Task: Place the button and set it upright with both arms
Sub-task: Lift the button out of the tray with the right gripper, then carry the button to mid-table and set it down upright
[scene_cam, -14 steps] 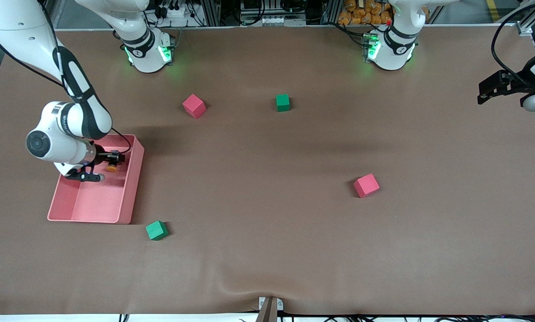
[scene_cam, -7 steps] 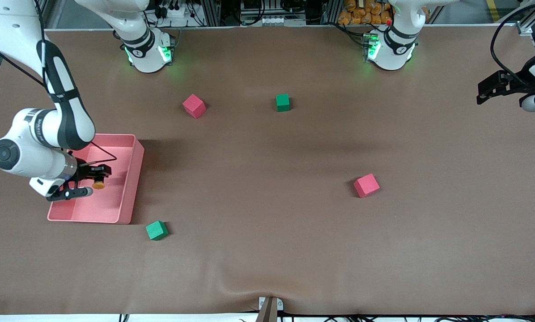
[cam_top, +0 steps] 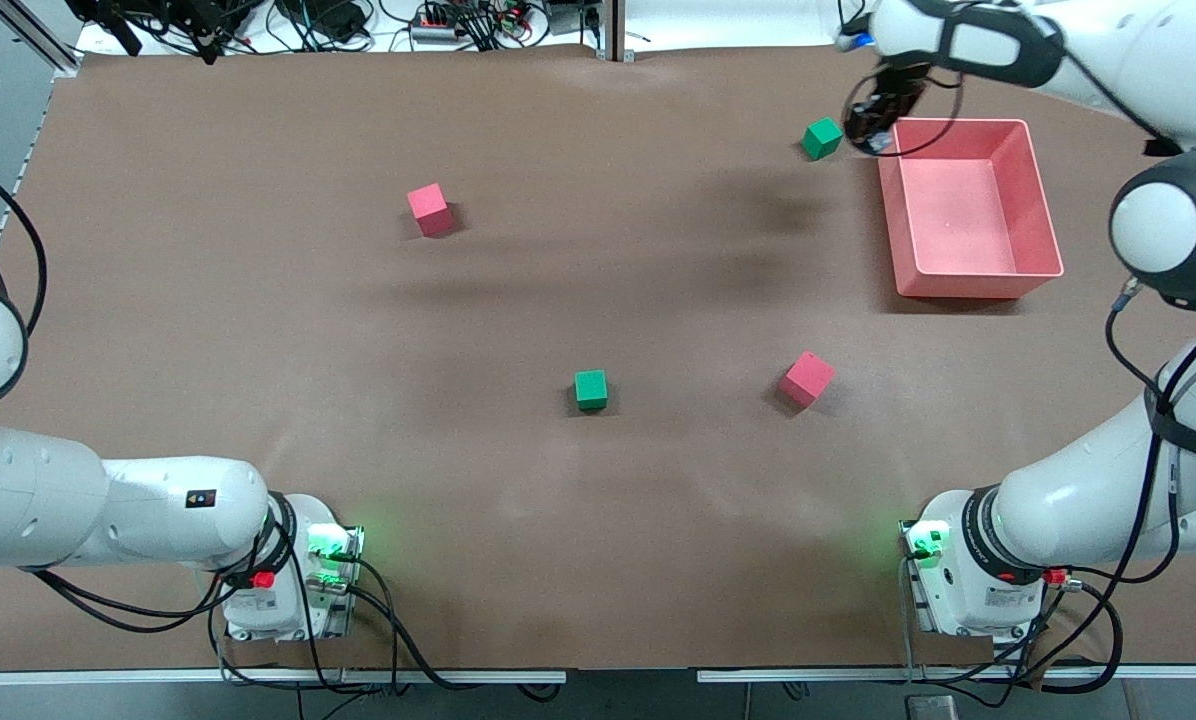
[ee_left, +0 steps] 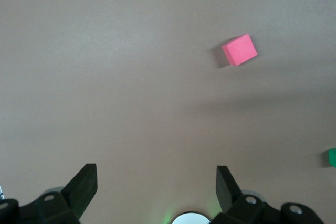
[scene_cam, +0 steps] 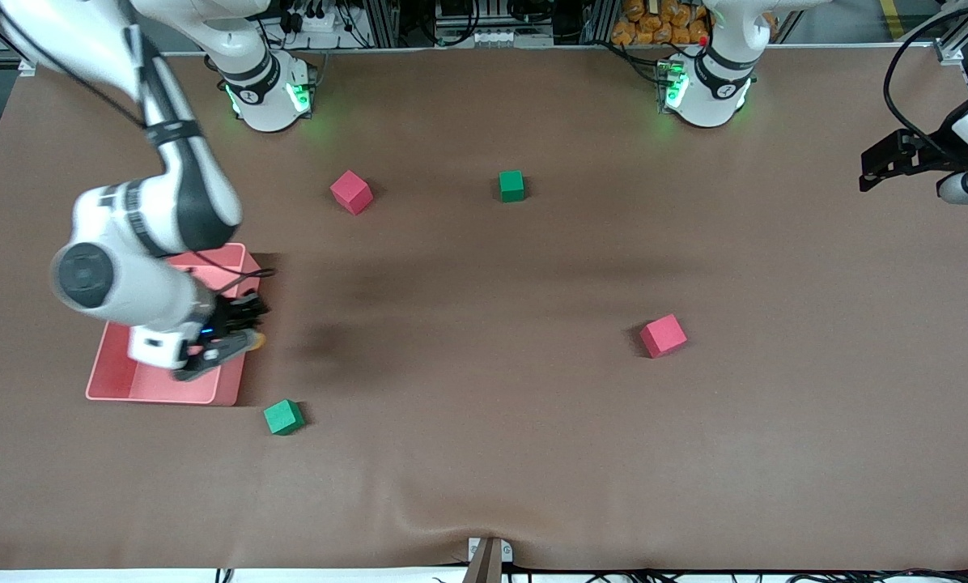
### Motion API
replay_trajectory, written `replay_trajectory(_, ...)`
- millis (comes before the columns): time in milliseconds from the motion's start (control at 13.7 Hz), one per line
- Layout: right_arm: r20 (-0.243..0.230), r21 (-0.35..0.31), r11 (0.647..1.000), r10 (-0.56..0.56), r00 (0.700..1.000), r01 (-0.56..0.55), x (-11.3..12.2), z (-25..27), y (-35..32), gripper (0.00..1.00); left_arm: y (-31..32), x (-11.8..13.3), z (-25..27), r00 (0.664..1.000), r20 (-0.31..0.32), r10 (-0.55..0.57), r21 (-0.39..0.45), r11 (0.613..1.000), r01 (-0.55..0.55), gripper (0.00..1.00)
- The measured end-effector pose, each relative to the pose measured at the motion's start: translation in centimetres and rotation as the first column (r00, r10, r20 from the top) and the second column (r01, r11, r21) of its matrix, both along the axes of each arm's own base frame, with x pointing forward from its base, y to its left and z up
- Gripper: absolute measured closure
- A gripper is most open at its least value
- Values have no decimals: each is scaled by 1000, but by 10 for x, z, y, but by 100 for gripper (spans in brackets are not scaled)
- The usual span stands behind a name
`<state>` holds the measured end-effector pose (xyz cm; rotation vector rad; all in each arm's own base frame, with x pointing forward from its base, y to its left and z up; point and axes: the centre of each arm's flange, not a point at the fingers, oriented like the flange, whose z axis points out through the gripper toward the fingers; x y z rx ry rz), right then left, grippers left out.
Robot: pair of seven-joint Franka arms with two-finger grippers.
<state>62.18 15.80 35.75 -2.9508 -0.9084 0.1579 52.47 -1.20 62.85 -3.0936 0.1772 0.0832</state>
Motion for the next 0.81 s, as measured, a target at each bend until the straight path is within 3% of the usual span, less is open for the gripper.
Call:
replay_trajectory(366, 19, 53, 998, 44, 999, -45, -50, 14, 183, 56, 0, 1, -1, 1000, 2, 1, 0, 1000, -1, 0)
replay_trajectory(586, 2, 42, 998, -41, 999, 41, -73, -14, 262, 56, 0, 1, -2, 1000, 4, 0, 0, 1000, 0, 0)
replay_trajectory(806, 18, 64, 988, -140, 990, 139, -72, -41, 309, 56, 0, 2, -3, 1000, 7, 0, 0, 1000, 0, 0)
